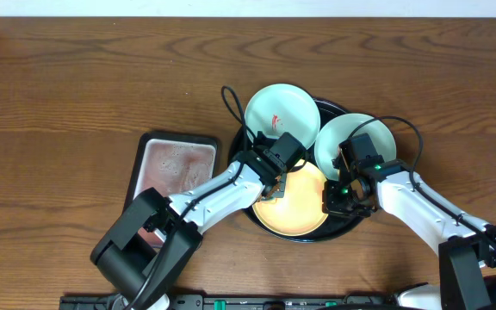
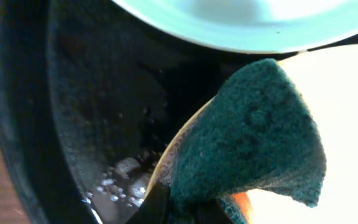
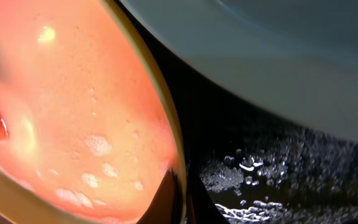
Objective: Clean dirty plates on tray and stack at the side
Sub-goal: 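Scrub the yellow plate with the sponge while the right gripper holds it, then return the sponge to the basin with the left gripper and release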
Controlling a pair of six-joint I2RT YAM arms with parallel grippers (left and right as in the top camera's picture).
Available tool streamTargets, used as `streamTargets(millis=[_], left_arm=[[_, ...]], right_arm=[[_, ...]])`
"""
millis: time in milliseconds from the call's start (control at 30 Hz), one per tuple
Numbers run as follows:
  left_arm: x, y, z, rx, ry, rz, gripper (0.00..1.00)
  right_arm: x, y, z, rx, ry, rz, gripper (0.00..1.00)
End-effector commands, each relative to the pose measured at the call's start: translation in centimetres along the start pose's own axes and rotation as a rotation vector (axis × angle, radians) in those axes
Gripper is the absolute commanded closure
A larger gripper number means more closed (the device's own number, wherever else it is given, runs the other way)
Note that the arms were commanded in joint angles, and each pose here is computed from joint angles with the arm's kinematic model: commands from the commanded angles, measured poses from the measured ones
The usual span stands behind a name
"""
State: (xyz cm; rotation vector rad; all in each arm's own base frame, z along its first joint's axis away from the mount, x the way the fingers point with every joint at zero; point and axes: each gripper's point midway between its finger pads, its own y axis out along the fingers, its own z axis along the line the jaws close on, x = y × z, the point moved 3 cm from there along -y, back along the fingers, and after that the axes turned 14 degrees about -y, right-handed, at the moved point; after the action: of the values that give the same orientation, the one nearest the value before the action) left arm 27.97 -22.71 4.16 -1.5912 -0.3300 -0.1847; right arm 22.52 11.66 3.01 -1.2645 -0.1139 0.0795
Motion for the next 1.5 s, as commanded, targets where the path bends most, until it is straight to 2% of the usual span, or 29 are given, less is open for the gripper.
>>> streamTargets(millis=[0,133,300,467,567,633,700,867,1100,1200,1300,1333,1400,1467], left_arm=[[3.7,0.5,5.0,0.341,0.148,-0.237,0.92],[4.7,-0.6,3.8,0.375,0.214,-0.337,0.92],[5.2,-1.9,2.2,0.337,0.194,-0.384,0.92],[6.3,-6.0,0.8,0.156,0.006,-0.431,0.92],[6.6,-8.6,0.3,0.036,-0.034,-0.421,0.92],[7.1,-12.0,1.1,-0.068,-0.106,-0.418,0.92],[7.0,-13.7,2.1,-0.098,-0.124,-0.407,0.92],[5.6,-16.7,8.3,-0.011,-0.204,-0.348,0.89],[2.4,-14.7,14.6,0.155,-0.301,-0.132,0.89],[1.5,-13.0,16.1,0.17,-0.355,-0.063,0.89],[1.0,-11.0,16.7,0.109,-0.367,0.003,0.88],[0.9,-10.2,17.0,0.076,-0.386,0.024,0.84],[0.8,-9.6,17.0,0.009,-0.393,0.063,0.83],[0.9,-9.5,17.1,-0.025,-0.399,0.078,0.69]], right_arm=[[-1.9,0.9,-3.0,-0.165,0.013,0.064,0.99],[-2.0,0.9,-3.1,-0.167,0.014,0.071,0.99],[-2.2,0.9,-3.1,-0.168,0.016,0.078,0.99],[-2.2,0.9,-3.1,-0.169,0.016,0.081,0.99],[-2.2,0.9,-3.1,-0.169,0.016,0.081,0.99],[-2.2,0.9,-3.1,-0.168,0.016,0.078,0.99],[-2.2,0.9,-3.1,-0.167,0.016,0.077,0.99],[-1.4,0.9,-2.9,-0.161,0.006,0.042,0.99],[0.5,-0.8,-2.0,-0.148,-0.009,-0.026,0.99],[1.5,-2.9,-1.5,-0.164,-0.021,-0.073,0.99],[2.2,-5.6,-1.4,-0.222,-0.038,-0.138,0.99],[2.3,-6.6,-1.2,-0.227,-0.042,-0.16,0.99],[2.4,-7.5,-0.9,-0.224,-0.05,-0.18,0.99],[2.4,-8.3,-0.8,-0.229,-0.054,-0.197,0.99]])
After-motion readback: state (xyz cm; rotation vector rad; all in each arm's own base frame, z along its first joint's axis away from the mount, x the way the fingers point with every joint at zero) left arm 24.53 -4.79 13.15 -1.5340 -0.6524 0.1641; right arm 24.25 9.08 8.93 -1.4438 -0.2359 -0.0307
